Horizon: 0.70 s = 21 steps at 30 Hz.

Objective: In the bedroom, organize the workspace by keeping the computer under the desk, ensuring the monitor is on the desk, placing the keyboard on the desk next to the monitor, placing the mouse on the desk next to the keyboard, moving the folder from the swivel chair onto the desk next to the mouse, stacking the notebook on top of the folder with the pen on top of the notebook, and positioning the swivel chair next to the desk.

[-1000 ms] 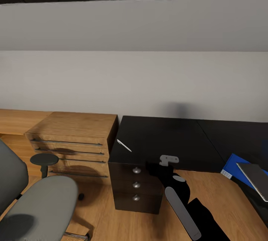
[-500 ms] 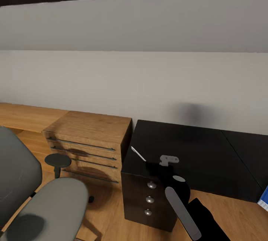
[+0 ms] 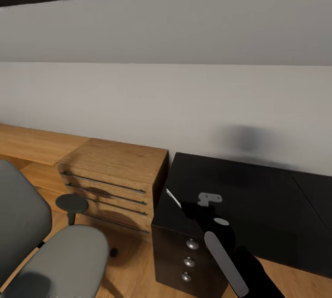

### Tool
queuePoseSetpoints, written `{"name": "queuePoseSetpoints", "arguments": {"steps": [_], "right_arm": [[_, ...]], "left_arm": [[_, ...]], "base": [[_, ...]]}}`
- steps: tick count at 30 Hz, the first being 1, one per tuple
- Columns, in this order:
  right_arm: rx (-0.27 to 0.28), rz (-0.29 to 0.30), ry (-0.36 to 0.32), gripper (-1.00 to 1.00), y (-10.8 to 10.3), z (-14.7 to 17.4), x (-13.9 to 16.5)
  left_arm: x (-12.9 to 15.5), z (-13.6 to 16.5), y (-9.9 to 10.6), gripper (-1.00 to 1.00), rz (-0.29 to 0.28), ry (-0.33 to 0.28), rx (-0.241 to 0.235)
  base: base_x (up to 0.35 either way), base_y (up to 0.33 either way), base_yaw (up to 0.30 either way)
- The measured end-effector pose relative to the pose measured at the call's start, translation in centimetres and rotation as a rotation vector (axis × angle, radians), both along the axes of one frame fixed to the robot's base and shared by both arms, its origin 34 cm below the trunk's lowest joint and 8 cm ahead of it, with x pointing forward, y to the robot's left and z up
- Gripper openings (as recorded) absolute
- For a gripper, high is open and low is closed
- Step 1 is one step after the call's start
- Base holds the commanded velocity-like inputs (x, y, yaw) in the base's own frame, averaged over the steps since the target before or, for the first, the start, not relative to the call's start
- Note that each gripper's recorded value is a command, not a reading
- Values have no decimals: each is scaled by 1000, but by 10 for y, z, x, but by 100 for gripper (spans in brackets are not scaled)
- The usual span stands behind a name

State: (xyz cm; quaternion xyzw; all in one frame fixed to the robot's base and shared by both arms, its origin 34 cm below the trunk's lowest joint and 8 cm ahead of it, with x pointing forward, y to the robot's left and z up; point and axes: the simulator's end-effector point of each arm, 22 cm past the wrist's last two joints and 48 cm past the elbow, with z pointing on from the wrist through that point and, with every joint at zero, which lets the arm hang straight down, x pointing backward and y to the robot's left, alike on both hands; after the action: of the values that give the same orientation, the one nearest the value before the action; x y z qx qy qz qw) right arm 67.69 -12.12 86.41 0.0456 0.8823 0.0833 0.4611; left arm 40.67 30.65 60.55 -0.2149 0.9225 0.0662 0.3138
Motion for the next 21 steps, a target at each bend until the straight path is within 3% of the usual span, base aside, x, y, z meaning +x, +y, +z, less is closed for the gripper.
{"name": "queuePoseSetpoints", "arguments": {"steps": [9,21], "right_arm": [[2,-3,-3,100,0,0,0],[2,-3,-4,100,0,1,0]], "left_arm": [[0,0,0,100,-1,0,-1],[0,0,0,100,-1,-1,-1]], "base": [[24,-21,273],[192,-166,249]]}}
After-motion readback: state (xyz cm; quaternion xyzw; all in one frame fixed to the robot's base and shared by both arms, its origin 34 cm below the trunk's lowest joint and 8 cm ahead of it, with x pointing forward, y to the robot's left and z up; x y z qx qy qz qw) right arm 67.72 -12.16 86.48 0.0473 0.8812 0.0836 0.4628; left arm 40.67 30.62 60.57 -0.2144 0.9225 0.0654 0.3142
